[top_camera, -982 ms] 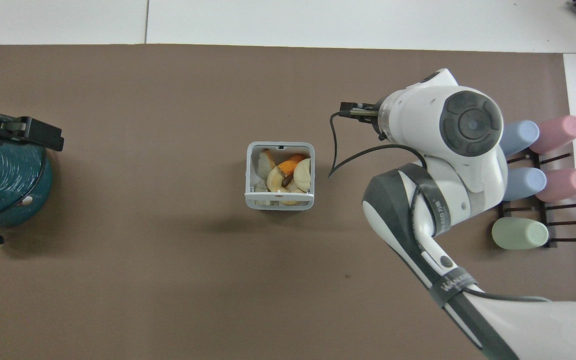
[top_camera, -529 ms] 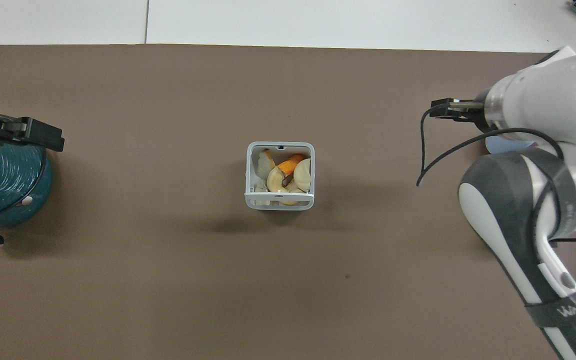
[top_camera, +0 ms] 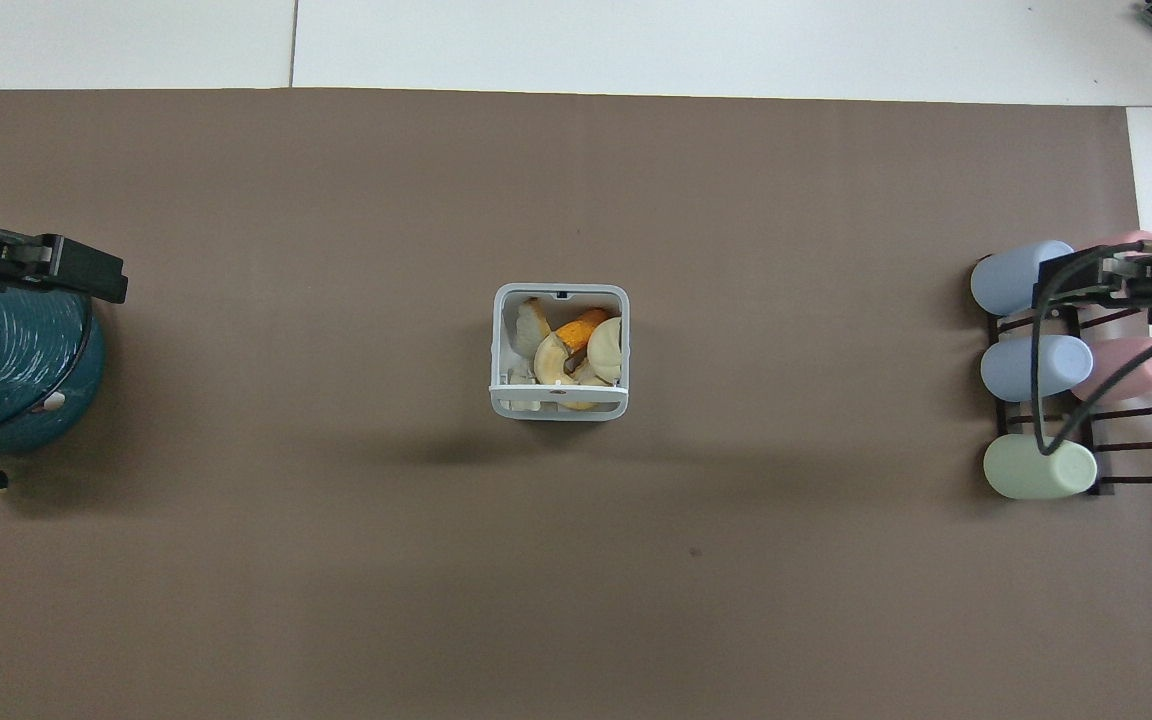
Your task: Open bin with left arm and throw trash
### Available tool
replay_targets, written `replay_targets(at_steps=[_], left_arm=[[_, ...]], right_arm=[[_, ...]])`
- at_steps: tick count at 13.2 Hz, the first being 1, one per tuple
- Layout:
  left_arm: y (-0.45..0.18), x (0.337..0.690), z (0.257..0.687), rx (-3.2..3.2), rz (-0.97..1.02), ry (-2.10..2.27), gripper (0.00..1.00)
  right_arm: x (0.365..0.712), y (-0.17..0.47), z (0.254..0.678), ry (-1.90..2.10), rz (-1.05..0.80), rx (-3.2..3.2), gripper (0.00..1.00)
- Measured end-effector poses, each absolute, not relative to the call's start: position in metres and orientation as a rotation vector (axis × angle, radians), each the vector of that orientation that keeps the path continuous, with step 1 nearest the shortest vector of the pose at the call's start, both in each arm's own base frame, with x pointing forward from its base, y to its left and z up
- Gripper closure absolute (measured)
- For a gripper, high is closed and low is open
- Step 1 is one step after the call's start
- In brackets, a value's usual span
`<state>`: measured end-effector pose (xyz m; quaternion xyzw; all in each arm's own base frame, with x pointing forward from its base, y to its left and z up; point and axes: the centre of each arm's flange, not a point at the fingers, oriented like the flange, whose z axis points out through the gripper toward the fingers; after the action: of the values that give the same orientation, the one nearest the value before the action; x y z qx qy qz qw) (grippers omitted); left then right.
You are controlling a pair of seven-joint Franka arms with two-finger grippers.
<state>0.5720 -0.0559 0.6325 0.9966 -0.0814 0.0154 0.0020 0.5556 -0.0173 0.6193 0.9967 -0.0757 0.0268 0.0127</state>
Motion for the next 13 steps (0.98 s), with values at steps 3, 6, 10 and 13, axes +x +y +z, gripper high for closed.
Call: replay_targets(at_steps=[3,6,10,13], left_arm=[[-0.056,0.572,0.632,3.127,0.048,-0.255,0.0],[-0.056,0.572,0.632,3.127,0.048,-0.255,0.0],[-0.056,0.572,0.632,3.127,0.048,-0.255,0.0],[-0.056,0.572,0.632,3.127,0.047,-0.255,0.0]], right_arm=[[0.541,-0.035,0.632,-0.22,0.063,3.129,0.0],[0.541,-0.026,0.633,-0.193,0.065,3.131,0.0],[0.541,-0.02,0.629,-0.175,0.053,3.132,0.0],[0.541,-0.015,0.628,-0.162,0.048,3.131,0.0]])
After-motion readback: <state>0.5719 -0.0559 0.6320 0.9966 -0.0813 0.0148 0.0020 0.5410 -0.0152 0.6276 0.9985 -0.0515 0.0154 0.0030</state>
